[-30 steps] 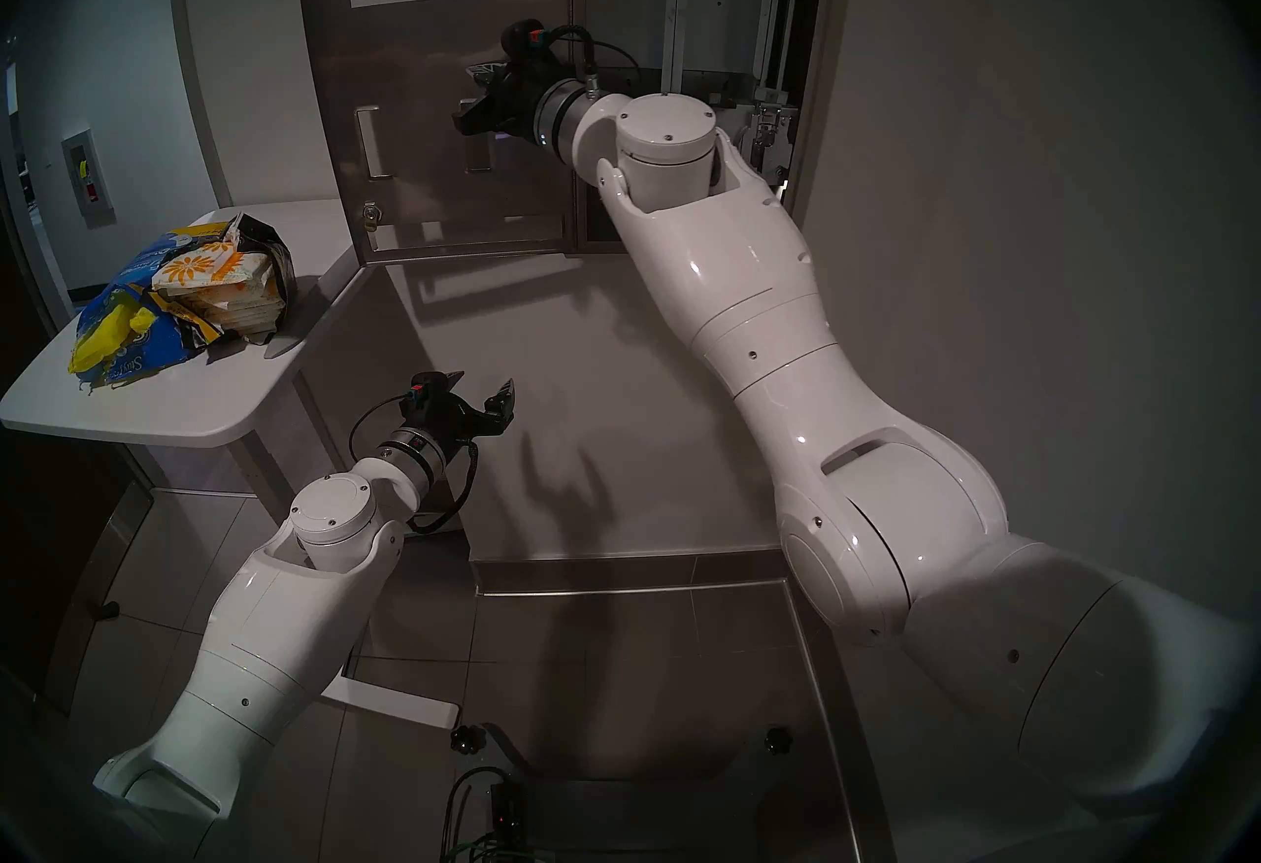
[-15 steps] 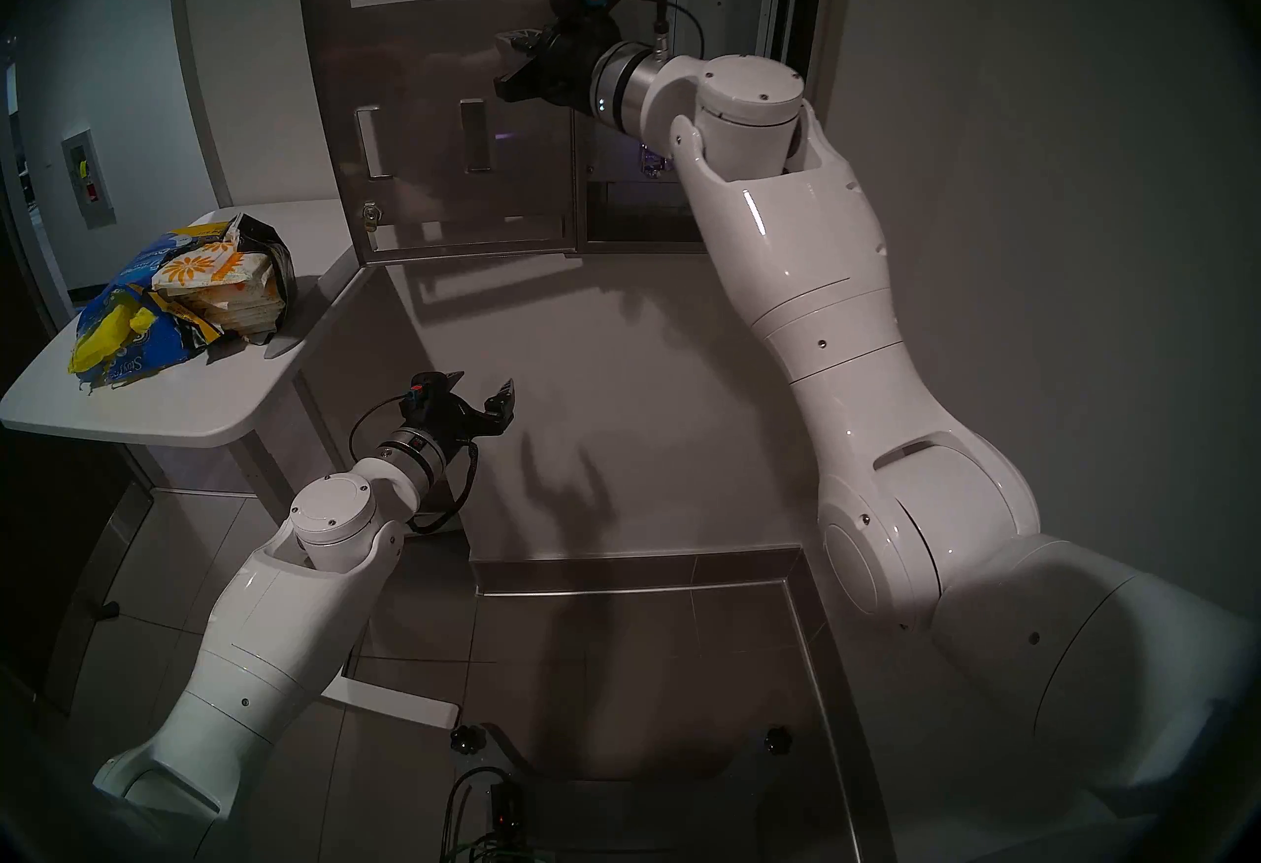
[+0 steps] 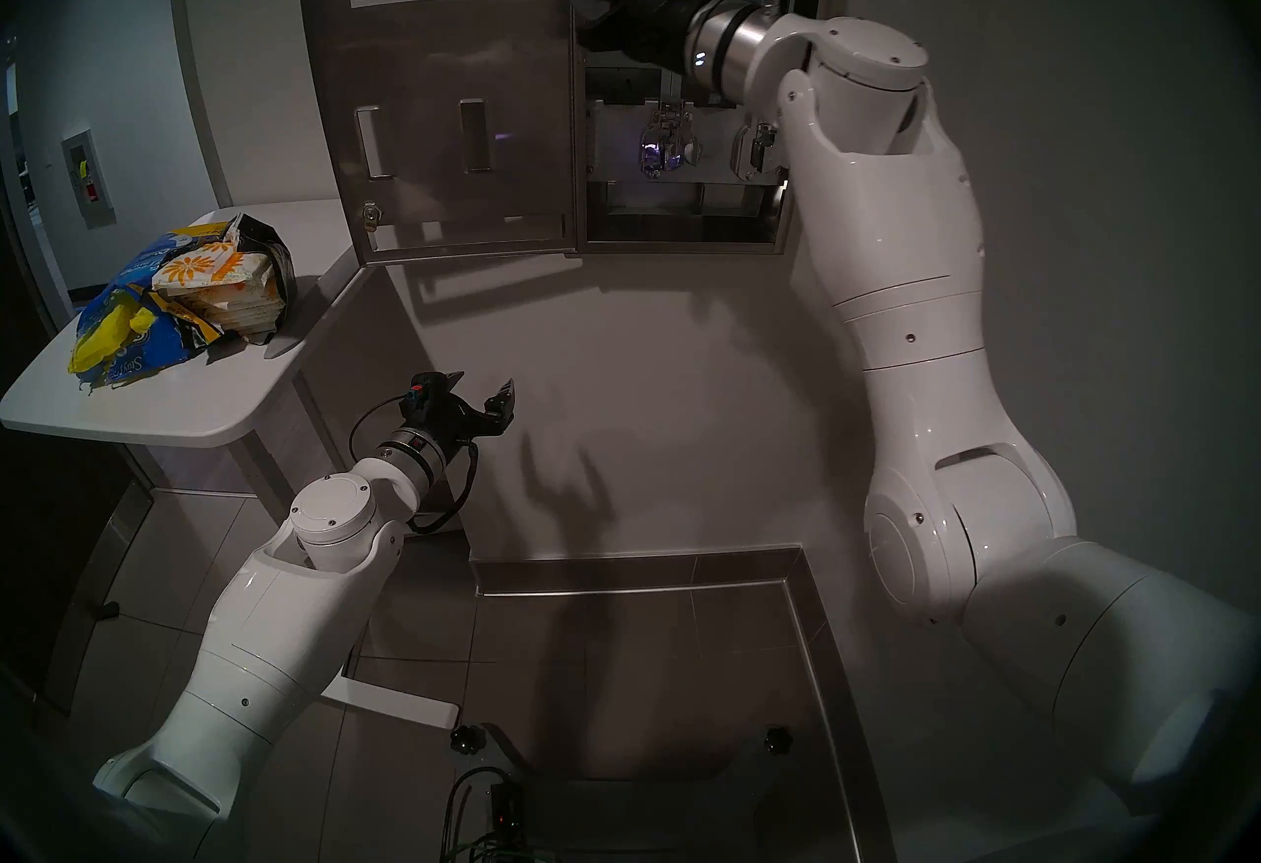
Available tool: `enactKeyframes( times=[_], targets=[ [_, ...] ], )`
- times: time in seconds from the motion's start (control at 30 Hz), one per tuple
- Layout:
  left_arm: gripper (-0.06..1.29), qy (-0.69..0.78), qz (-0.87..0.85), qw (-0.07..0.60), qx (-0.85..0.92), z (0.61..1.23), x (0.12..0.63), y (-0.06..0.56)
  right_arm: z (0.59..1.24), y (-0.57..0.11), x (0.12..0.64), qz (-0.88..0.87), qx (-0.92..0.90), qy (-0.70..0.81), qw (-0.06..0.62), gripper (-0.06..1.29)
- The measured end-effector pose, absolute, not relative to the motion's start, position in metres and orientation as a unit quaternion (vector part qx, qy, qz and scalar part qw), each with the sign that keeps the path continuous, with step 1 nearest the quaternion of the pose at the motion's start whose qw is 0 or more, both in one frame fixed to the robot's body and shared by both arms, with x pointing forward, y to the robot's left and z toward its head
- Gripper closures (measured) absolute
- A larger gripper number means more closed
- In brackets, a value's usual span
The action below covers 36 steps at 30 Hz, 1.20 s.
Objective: Open the dispenser door, put the pads inside, close the door
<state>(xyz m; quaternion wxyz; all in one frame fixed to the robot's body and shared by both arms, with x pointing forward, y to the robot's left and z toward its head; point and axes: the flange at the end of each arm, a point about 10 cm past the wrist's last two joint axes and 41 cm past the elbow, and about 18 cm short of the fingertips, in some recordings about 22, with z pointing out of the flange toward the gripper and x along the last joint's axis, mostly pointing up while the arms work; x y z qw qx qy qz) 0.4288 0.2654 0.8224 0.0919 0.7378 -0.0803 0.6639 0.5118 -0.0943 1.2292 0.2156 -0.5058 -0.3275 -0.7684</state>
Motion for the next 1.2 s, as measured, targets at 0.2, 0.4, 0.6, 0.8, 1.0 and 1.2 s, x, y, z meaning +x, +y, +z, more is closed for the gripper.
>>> enactKeyframes(
  times=[0.2,0.4,0.6,0.8,1.0,1.2],
  targets=[
    [0.02,-0.08,0.664,0.092,0.738,0.822,0.429,0.265,1.24,-0.13,0.501,-0.784,-0.504,-0.304,0.197,1.27],
    [0.02,-0.08,0.664,0.092,0.738,0.823,0.429,0.265,1.24,-0.158,0.489,-0.8,-0.505,-0.272,0.176,1.27],
    [0.02,-0.08,0.664,0.092,0.738,0.823,0.429,0.265,1.233,-0.18,0.486,-0.818,-0.505,-0.233,0.148,1.27],
    [0.02,-0.08,0.664,0.092,0.738,0.823,0.429,0.265,1.218,-0.203,0.481,-0.842,-0.491,-0.194,0.109,1.27],
    [0.02,-0.08,0.664,0.092,0.738,0.823,0.429,0.265,1.193,-0.221,0.48,-0.856,-0.487,-0.157,0.077,1.27],
    [0.02,-0.08,0.664,0.092,0.738,0.823,0.429,0.265,1.164,-0.231,0.478,-0.855,-0.5,-0.132,0.054,1.27]
  ],
)
